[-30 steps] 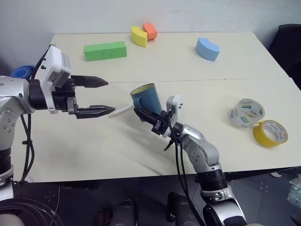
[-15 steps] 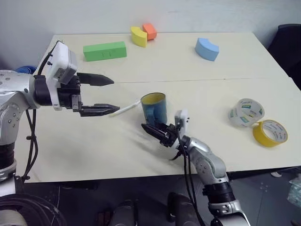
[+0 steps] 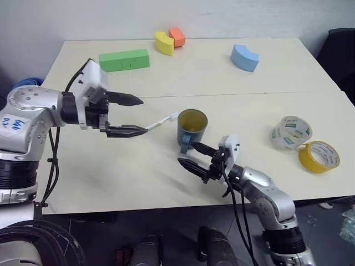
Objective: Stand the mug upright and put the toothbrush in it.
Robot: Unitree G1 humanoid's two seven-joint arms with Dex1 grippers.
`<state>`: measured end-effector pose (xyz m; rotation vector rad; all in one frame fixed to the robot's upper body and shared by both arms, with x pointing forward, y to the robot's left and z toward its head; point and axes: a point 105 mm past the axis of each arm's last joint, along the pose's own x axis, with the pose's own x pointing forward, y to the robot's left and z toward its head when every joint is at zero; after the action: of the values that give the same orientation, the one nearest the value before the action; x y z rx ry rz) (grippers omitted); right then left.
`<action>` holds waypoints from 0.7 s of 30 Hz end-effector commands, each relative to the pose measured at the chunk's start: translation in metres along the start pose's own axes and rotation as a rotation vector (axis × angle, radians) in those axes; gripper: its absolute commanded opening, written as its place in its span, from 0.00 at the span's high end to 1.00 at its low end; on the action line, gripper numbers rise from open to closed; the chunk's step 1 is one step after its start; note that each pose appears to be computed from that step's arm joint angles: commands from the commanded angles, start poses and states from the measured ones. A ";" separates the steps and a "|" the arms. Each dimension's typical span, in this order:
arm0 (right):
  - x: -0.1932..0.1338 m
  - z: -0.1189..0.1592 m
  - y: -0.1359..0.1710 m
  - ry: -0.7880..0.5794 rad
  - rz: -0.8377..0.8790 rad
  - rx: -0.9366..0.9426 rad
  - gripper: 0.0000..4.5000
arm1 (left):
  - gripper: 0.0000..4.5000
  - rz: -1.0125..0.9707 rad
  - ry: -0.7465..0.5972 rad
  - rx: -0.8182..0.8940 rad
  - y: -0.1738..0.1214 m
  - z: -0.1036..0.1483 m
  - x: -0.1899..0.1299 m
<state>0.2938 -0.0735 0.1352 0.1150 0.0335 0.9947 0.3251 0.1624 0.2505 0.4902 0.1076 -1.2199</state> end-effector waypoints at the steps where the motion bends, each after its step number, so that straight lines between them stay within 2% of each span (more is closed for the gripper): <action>1: -0.031 0.018 0.007 0.127 0.003 -0.158 0.00 | 0.00 0.117 0.120 0.046 0.031 -0.020 0.015; 7: -0.079 0.060 0.035 0.315 0.105 -0.294 0.00 | 0.00 0.194 0.167 0.012 0.068 -0.040 0.064; 15: -0.094 0.132 0.047 0.253 0.071 -0.349 0.00 | 0.00 0.166 0.267 0.021 0.072 -0.061 0.104; 18: -0.098 0.148 0.047 0.252 0.043 -0.375 0.00 | 0.12 0.135 0.307 0.017 0.068 -0.068 0.109; 21: -0.101 0.156 0.047 0.248 0.015 -0.380 0.00 | 0.30 0.113 0.338 0.029 0.065 -0.073 0.111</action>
<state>0.2156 -0.1439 0.2812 -0.3402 0.1066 1.0290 0.4350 0.1129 0.1589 0.6688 0.3593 -1.0234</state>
